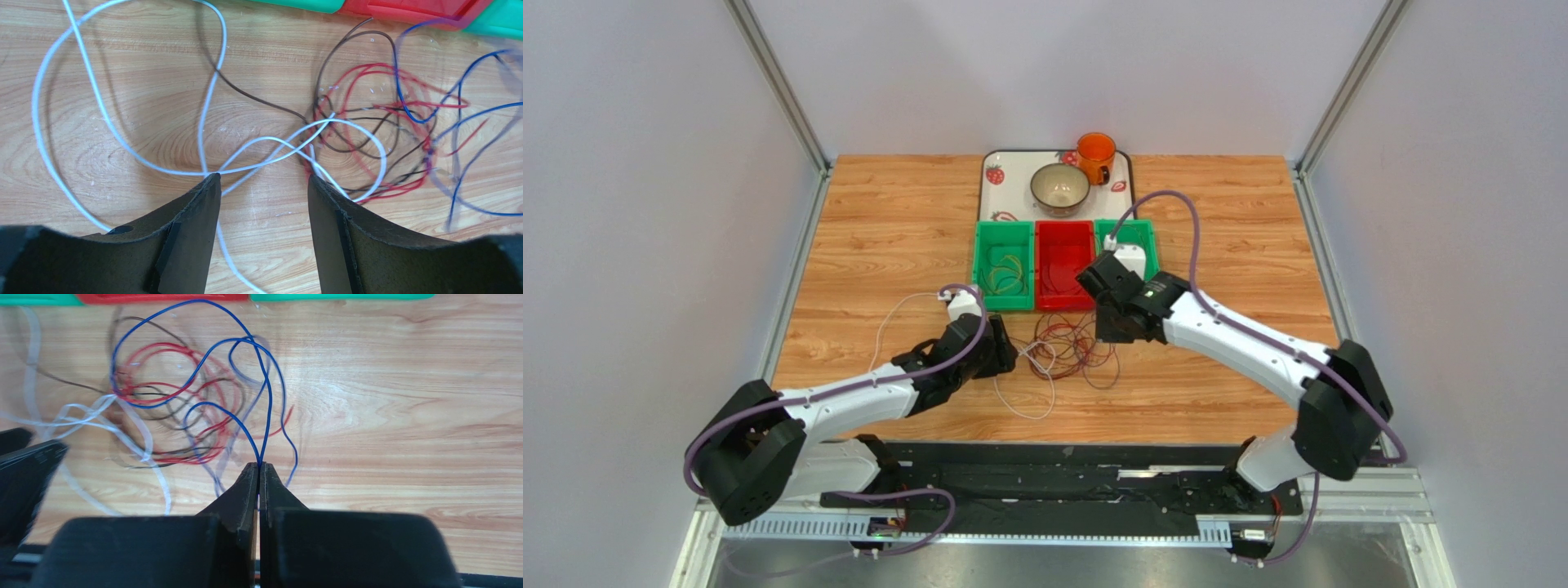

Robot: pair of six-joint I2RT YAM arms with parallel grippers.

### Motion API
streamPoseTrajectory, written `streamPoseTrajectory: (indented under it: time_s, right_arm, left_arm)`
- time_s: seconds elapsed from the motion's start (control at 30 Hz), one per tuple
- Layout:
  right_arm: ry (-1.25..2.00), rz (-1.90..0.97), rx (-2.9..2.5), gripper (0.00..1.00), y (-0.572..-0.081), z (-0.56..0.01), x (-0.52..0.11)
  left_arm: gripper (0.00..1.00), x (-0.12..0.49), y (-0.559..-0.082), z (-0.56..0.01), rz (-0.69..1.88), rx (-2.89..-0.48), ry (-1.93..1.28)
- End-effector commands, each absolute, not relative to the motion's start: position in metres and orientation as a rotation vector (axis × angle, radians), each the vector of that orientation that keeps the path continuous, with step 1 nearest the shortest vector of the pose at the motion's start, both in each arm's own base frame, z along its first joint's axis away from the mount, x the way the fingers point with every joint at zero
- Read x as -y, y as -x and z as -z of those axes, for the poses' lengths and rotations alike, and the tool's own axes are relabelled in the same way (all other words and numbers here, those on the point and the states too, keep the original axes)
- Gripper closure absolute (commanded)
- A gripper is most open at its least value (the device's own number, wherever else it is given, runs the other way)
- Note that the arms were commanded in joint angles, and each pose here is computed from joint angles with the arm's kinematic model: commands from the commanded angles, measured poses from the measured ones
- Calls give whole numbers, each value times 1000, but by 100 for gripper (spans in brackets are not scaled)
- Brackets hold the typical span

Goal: Untangle the cables

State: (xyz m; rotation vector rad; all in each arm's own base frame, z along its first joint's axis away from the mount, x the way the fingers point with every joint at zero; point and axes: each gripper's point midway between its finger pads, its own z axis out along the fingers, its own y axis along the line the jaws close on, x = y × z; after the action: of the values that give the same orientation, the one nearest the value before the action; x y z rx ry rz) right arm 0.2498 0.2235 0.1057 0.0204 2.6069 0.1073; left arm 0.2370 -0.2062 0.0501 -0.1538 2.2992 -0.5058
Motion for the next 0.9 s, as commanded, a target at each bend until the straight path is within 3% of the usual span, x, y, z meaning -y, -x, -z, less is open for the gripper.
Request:
streamPoseTrajectory:
  time_s: [0.0,0.37,0.53,0.63,0.67,0.73,0.87]
  right_arm:
    - [-19,-209,-2484,100,-249,-168,-217]
    - [65,-521,-2156,100,-232,-295,-205]
    - [154,-682,-2069,100,-220,-321,-219]
    - [178,-724,-2023,100,-214,-327,-218]
    - [183,-720,-2014,100,-212,-324,-215]
    - [203,-709,-1996,100,-213,-323,-215]
    - [211,-658,-2011,100,-218,-314,-211]
  left_arm:
    - [37,214,-242,-62,550,-2253,137]
    - [37,214,-242,-62,549,-2256,135]
    - [37,217,-242,-64,558,-2249,121]
    - [29,223,-241,-76,615,-2196,80]
    - [17,223,-238,-75,632,-2186,61]
    - [7,242,-237,-102,790,-2066,-20]
    - [5,262,-222,-121,947,-1987,-165]
